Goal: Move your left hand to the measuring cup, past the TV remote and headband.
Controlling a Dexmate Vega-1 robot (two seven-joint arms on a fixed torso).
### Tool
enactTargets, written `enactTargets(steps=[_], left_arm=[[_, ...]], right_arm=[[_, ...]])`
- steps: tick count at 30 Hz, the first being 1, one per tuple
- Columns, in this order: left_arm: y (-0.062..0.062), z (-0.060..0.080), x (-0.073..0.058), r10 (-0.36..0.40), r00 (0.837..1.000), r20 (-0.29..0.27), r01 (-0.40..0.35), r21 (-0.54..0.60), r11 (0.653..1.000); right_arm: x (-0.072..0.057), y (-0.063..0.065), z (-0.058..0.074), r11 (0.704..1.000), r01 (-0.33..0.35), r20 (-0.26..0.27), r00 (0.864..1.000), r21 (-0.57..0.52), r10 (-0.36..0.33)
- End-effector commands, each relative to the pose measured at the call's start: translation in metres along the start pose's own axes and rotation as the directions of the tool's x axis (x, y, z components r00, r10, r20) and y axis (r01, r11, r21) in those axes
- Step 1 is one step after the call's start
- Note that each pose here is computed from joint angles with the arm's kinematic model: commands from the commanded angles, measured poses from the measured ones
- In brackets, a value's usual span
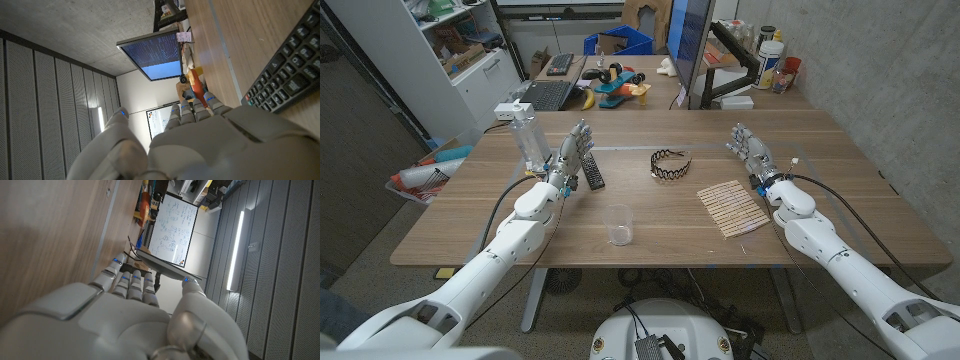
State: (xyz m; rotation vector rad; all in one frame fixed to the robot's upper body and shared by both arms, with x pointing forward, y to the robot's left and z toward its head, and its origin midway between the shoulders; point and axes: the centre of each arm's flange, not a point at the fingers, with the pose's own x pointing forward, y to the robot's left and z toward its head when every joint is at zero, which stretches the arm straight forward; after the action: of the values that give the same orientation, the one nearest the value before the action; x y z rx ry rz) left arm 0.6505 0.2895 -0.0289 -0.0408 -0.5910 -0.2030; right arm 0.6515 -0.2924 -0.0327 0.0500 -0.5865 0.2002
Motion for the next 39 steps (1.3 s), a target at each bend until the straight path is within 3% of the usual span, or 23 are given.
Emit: enactTargets(steps=[1, 21, 39], left_arm=[[-0.001, 0.0, -0.003, 0.005, 1.0, -0.003, -0.005, 0.006, 1.0], [-0.003, 0.004, -0.011, 0.018, 1.0, -0.002, -0.018, 0.046, 0.999], [-0.004, 0.019, -0.027, 0.018, 0.999, 0.039, -0.024, 0.159, 0.987]], right_arm=[[-0.004, -0.001, -0.001, 1.0, 0.006, 0.004, 1.0, 0.014, -0.006], [-0.006, -0.001, 0.0, 1.0, 0.006, 0.014, 1.0, 0.022, -0.006], [-0.003, 0.005, 0.005, 1.0, -0.01, 0.023, 1.0, 0.011, 0.01]])
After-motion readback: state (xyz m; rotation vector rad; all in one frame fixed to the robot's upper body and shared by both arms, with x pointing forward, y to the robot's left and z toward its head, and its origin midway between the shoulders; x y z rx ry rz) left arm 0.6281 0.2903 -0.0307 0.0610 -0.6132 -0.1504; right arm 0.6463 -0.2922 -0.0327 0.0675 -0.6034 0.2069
